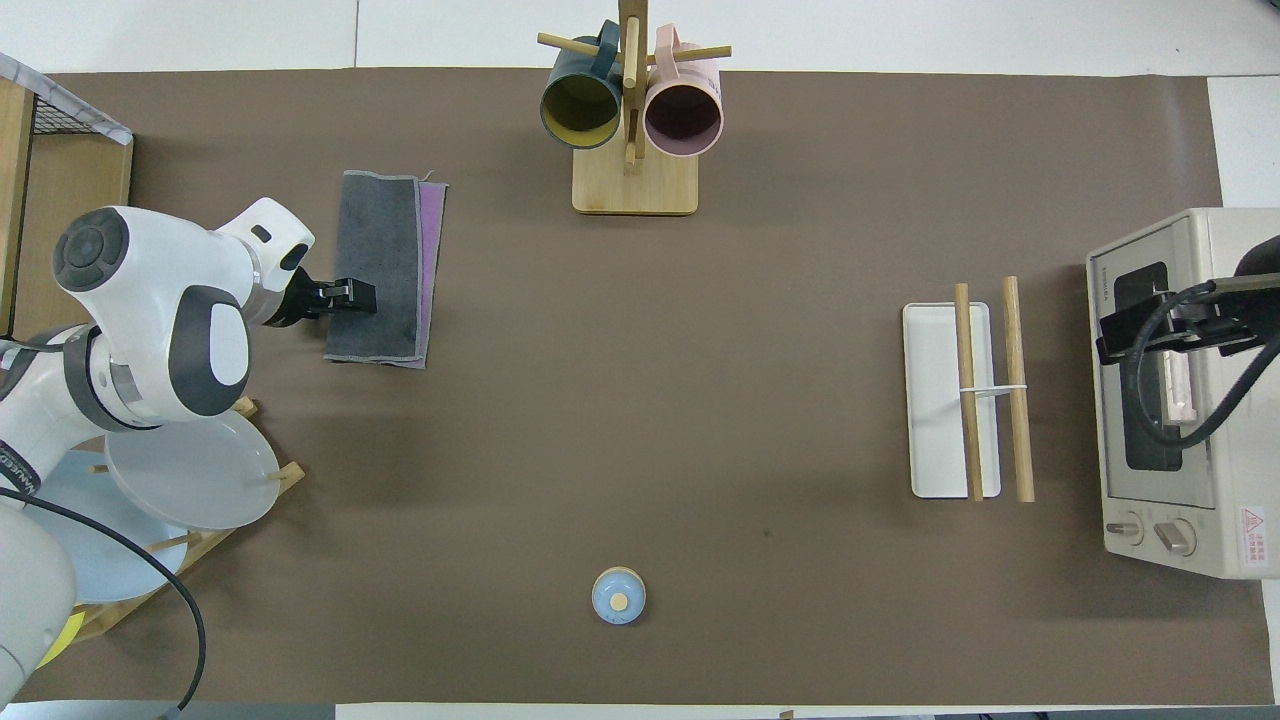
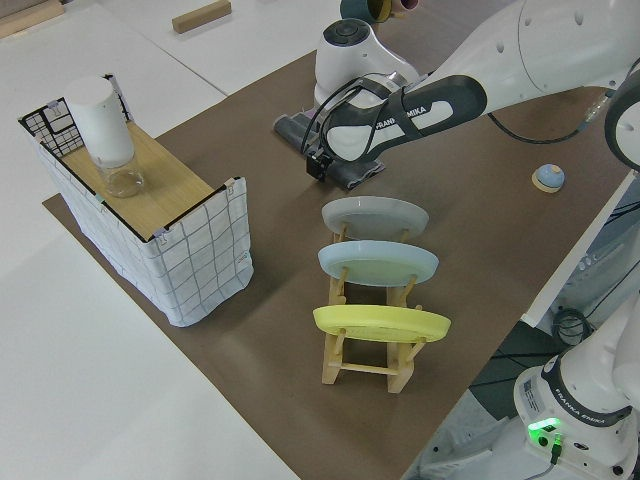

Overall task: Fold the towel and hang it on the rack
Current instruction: 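Grasp the folded purple towel with the left gripper, then lift the towel with the left gripper while the right gripper approaches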

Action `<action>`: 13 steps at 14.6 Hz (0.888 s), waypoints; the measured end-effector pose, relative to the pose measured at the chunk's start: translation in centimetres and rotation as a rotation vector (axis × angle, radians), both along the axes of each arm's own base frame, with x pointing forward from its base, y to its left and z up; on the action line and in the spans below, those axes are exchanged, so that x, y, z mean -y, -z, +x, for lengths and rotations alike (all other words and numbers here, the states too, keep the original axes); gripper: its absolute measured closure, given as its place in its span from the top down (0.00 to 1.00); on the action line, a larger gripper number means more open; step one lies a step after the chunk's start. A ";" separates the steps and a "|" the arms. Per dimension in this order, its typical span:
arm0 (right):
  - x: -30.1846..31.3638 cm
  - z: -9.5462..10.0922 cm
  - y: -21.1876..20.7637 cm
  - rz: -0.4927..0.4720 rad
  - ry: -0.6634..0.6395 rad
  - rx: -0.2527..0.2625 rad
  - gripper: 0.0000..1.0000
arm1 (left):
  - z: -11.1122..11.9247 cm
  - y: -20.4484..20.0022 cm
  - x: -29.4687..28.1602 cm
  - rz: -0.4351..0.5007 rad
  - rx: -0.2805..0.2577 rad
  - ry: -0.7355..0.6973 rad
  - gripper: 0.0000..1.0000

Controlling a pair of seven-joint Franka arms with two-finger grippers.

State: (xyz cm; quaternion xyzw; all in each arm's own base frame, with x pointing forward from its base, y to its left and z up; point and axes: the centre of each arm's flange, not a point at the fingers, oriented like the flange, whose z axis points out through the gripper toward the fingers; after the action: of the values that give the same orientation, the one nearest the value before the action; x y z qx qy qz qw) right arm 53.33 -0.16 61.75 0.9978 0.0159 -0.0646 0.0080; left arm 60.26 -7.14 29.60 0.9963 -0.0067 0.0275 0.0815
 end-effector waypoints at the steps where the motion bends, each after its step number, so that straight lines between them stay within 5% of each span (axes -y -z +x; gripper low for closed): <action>1: 0.0 0.0 0.0 0.000 0.001 -0.002 1.00 | 0.0 0.0 0.0 -0.001 -0.003 0.000 0.76; 3: -0.2 -0.1 0.0 0.001 -0.004 -0.001 1.00 | 0.1 -0.2 0.0 -0.002 -0.004 0.001 0.61; 6: -0.8 -0.1 -0.2 0.001 -0.015 0.002 1.00 | 0.1 -0.2 0.0 -0.002 -0.004 0.001 0.56; 10: -0.8 -0.2 -0.2 0.001 -0.016 0.002 1.00 | 0.1 -0.1 0.1 -0.003 -0.005 0.000 0.35; 13: -0.9 -0.2 -0.2 0.002 -0.016 0.001 1.00 | 0.0 -0.2 0.5 -0.014 -0.007 -0.001 0.04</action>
State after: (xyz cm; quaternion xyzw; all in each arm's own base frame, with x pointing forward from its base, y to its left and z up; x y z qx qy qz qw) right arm 53.12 0.69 61.92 0.9976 0.0238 -0.0638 0.0076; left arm 60.28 -7.63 29.82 0.9958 -0.0058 0.0242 0.0884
